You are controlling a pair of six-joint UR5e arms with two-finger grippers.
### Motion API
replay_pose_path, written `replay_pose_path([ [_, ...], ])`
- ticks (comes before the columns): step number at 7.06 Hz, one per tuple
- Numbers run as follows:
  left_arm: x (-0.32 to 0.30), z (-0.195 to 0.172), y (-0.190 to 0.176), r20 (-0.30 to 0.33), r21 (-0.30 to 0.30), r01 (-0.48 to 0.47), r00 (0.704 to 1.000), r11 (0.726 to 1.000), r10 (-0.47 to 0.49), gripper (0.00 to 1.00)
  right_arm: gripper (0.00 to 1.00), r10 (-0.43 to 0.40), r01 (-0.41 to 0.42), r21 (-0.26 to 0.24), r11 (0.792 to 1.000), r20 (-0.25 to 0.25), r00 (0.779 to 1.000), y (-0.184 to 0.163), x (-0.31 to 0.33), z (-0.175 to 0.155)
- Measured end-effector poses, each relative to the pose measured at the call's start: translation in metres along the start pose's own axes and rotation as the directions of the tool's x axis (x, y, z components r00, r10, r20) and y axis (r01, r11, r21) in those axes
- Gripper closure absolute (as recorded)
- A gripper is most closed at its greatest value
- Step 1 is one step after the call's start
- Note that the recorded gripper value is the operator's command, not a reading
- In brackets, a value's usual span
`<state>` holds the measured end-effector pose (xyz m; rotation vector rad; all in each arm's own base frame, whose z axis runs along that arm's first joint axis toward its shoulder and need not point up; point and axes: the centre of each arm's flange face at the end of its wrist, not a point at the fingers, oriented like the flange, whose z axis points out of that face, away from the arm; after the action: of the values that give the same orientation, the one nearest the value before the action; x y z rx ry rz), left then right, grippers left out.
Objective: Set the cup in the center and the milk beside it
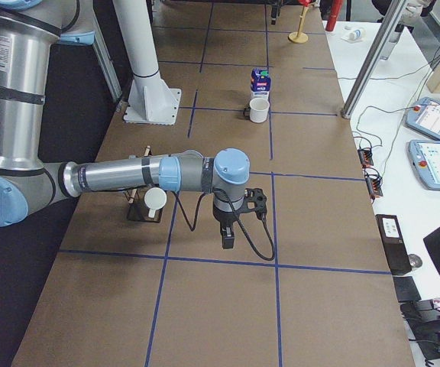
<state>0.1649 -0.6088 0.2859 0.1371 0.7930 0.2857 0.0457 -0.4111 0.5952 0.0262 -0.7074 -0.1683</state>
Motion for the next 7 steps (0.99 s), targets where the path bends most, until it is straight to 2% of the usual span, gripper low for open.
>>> replay_pose_path([
  [1,-0.078,-0.005,0.028,0.009,-0.007,-0.050,0.999,0.999,0.050,0.00,0.01,0.000,0.000,0.000,1.000,0.000,1.000,0.000,0.000,0.000],
  [3,-0.203,0.012,0.107,0.016,-0.047,-0.089,0.996,0.995,0.089,0.00,0.01,0.000,0.000,0.000,1.000,0.000,1.000,0.000,0.000,0.000],
  [5,-0.285,0.057,0.198,0.010,-0.086,-0.023,1.000,0.996,0.024,0.00,0.01,0.001,-0.001,0.001,1.000,0.001,1.000,0.000,0.000,0.000],
  [7,-0.328,0.099,0.253,0.003,-0.123,0.024,1.000,0.992,-0.024,0.00,0.01,0.001,-0.001,0.001,1.000,0.001,1.000,0.000,0.000,0.000],
])
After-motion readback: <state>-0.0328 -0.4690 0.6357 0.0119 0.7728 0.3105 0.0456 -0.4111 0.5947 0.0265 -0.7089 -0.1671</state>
